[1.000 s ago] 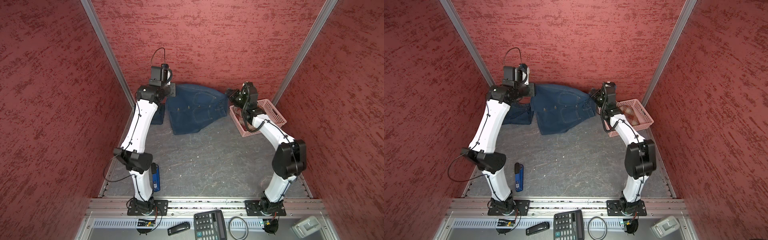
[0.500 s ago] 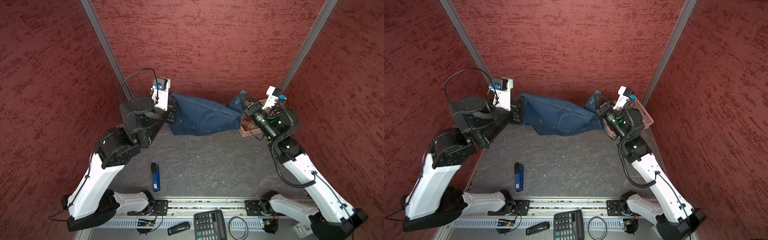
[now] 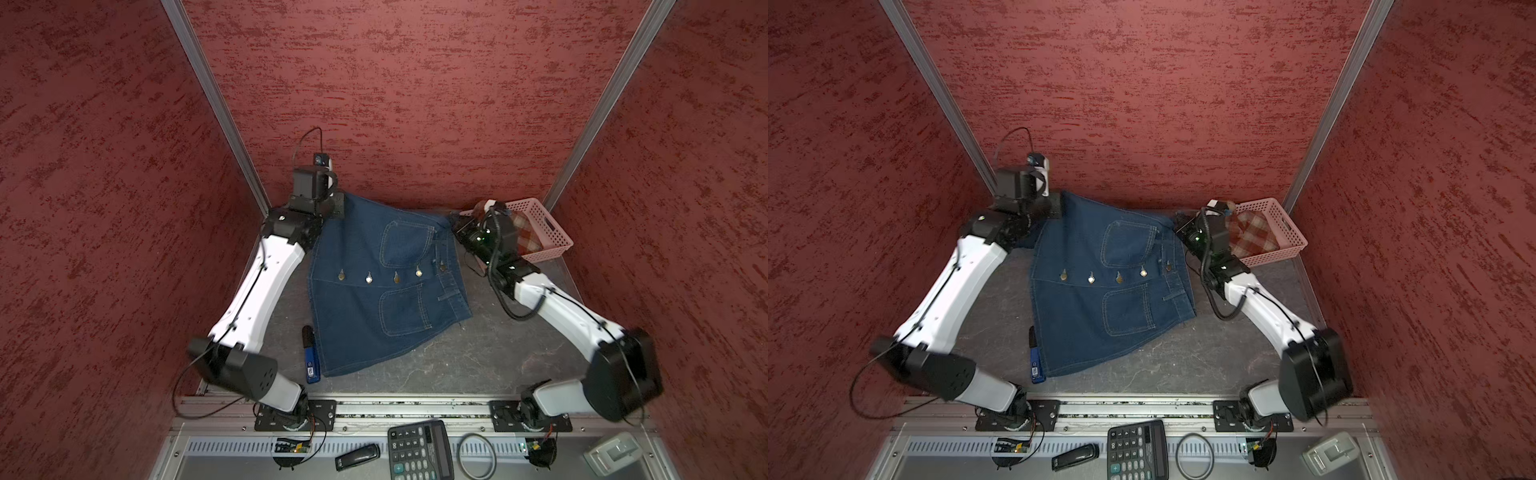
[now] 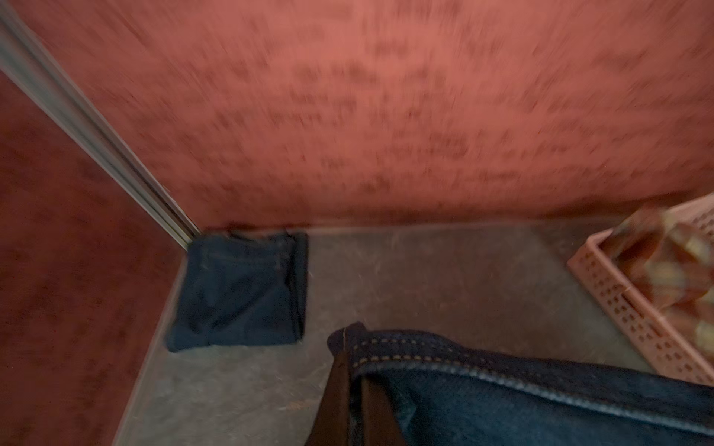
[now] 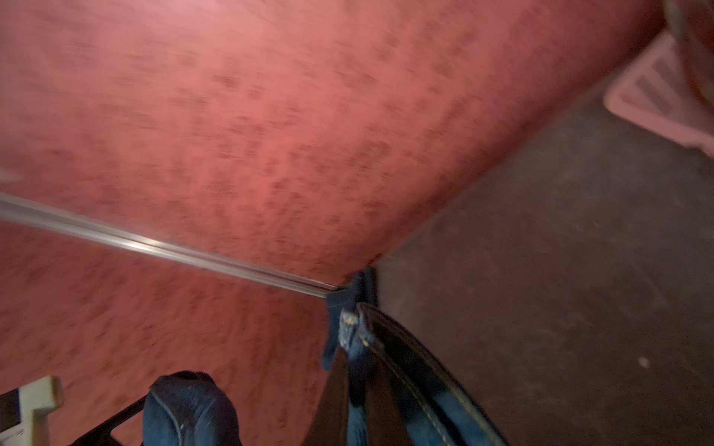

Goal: Fold and stack the skirts

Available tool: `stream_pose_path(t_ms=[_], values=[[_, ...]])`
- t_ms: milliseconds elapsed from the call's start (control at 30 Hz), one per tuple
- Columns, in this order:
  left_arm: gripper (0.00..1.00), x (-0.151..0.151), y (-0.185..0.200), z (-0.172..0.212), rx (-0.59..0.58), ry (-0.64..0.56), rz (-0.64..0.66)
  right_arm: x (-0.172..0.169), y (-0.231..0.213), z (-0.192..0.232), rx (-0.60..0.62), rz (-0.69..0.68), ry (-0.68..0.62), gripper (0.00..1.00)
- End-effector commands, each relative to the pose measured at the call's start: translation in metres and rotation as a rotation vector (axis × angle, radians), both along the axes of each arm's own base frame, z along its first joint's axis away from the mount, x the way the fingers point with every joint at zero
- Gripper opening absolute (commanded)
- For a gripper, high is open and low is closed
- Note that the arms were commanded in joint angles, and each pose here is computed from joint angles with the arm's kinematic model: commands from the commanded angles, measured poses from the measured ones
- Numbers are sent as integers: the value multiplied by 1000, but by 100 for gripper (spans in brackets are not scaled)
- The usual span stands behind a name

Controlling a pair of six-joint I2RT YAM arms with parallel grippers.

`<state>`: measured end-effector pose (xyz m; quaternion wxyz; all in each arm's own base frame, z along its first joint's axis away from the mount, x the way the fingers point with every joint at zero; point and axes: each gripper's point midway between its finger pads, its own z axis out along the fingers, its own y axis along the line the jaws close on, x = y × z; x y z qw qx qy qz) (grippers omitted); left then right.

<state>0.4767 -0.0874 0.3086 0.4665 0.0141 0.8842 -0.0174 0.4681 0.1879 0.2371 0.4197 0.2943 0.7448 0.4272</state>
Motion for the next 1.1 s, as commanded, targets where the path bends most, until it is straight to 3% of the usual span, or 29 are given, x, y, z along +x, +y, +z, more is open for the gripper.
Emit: stream_pose_path(t_ms=[0, 100, 233, 433, 633, 1067], values=[[0, 35, -17, -70, -148, 133, -79, 39, 10, -38, 129, 28, 49, 0], [0, 62, -9, -99, -148, 179, -62, 71, 10, -65, 140, 35, 101, 0], [0, 91, 8, -105, -152, 189, -42, 106, 5, -73, 102, 32, 135, 0], [0, 103, 24, -104, -133, 200, -17, 137, -3, -74, 101, 65, 158, 0], [0, 77, 31, -98, -146, 197, 9, 139, -7, -63, 81, 116, 139, 0], [0, -22, -5, -120, -177, 244, 8, 106, -30, -78, -73, 217, 185, 0]])
